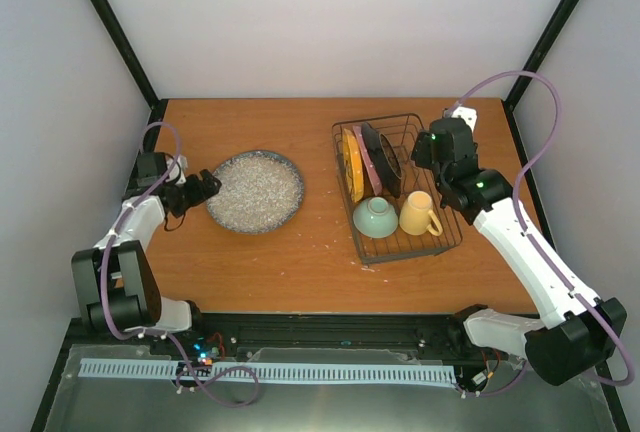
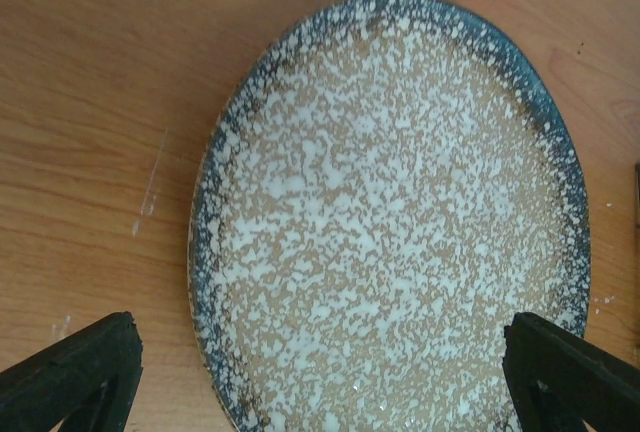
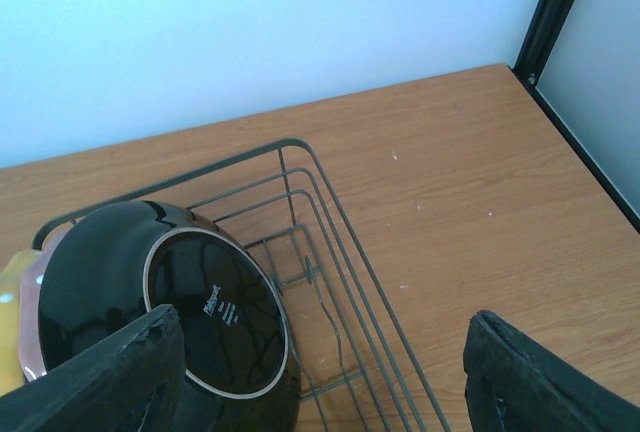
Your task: Load the mixed dishes into the dish rack
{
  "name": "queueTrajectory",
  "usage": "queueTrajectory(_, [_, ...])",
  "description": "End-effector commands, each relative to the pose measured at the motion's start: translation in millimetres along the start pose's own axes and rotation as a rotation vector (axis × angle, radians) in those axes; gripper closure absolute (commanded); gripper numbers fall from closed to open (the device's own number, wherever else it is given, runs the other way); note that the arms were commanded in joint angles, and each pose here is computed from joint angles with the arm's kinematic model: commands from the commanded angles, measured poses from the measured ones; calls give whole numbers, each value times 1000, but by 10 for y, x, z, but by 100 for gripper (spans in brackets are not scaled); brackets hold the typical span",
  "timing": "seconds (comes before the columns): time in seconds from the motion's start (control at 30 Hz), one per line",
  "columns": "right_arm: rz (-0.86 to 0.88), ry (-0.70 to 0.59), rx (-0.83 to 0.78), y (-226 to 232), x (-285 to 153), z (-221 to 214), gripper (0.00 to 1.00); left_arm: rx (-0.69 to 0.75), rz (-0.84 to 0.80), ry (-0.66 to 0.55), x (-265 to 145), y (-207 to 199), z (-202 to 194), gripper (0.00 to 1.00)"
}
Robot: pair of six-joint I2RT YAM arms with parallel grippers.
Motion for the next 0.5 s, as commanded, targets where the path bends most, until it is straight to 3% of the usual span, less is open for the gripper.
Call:
queueTrajectory(0.0, [17, 28, -23, 10, 24, -74, 26, -11, -21, 13, 10, -4, -40, 1])
queueTrajectory(0.47, [63, 70, -52, 109, 80, -163, 27, -34, 3, 127, 283, 175, -280, 7])
Point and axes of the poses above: each gripper's point midway between its finger pads, its own x axis out along the fingers, its own y axis along the line the jaws close on, z = x × y, the point moved 1 cm from there along -x, back along the fingers, and after that the axes turned 3 degrees about x, right-handed, at the moved point
